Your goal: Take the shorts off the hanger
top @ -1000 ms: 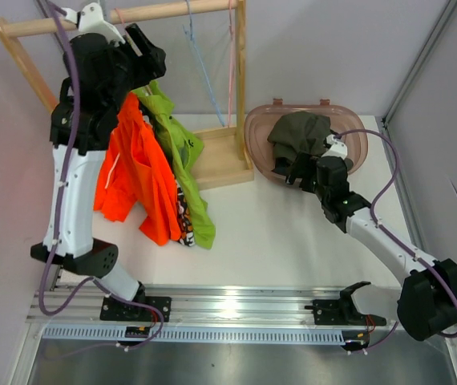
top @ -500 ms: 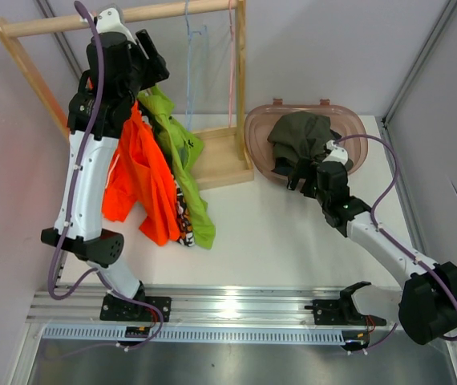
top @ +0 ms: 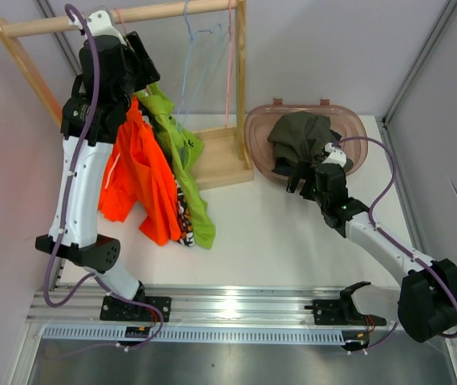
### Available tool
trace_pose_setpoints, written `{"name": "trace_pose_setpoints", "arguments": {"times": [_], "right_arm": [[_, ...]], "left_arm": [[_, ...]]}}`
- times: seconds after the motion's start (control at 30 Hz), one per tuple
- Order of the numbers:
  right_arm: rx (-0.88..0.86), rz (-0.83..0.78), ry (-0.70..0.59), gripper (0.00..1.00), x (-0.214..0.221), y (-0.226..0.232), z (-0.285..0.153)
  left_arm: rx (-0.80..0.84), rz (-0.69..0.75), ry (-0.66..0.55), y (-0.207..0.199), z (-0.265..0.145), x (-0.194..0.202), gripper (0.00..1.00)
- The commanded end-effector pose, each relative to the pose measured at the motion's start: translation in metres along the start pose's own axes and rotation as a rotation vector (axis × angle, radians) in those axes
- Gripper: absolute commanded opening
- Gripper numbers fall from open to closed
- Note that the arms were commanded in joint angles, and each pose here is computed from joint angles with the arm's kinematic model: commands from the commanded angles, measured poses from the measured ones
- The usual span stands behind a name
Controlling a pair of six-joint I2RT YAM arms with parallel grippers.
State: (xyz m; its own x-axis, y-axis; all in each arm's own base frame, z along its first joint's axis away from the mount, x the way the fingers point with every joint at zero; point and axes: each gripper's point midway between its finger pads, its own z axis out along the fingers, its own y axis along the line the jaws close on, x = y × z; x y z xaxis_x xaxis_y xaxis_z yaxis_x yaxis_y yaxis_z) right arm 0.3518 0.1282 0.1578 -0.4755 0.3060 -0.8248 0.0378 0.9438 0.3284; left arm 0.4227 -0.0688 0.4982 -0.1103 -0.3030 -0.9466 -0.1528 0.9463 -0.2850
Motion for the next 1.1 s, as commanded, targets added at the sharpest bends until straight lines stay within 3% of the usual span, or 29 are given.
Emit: {"name": "trace_pose_setpoints", "arguments": {"times": [0.0, 0.47, 0.53, 0.63, 0.7, 0.77, 0.8, 1.07], "right_arm": [[-0.01, 0.011, -0.028, 0.99, -0.005, 0.003, 0.001], [-0.009, 0.013, -0.031, 0.99, 0.0, 0.0, 0.004], [-0.005, 0.012, -0.03, 0.99, 0.001, -0.002, 0.006], [-0.008, 0.01, -0.026, 0.99, 0.002, -0.001, 0.008], [-0.011, 0.01, -0.02, 0.99, 0.005, -0.001, 0.008], [-0.016, 0.012, -0.019, 0.97, 0.005, 0.0, 0.009], [-0.019, 0.012, -0.017, 0.96, 0.006, 0.0, 0.009], [-0.029, -0.001, -0.049, 0.96, -0.009, 0.005, 0.003]], "left_arm": [[-0.043, 0.029, 0.013, 0.01, 0.015, 0.007, 0.71], [-0.05, 0.023, 0.05, 0.012, 0.054, 0.023, 0.69], [-0.05, 0.021, 0.05, 0.012, 0.056, 0.023, 0.65], [-0.041, 0.014, 0.041, 0.01, 0.055, 0.02, 0.48], [-0.034, 0.008, 0.031, 0.008, 0.054, 0.017, 0.3], [-0.043, 0.008, 0.022, 0.01, 0.053, 0.014, 0.04], [-0.047, 0.005, 0.013, 0.011, 0.052, 0.011, 0.0], [0.06, -0.019, -0.038, -0.006, 0.026, -0.018, 0.0]]}}
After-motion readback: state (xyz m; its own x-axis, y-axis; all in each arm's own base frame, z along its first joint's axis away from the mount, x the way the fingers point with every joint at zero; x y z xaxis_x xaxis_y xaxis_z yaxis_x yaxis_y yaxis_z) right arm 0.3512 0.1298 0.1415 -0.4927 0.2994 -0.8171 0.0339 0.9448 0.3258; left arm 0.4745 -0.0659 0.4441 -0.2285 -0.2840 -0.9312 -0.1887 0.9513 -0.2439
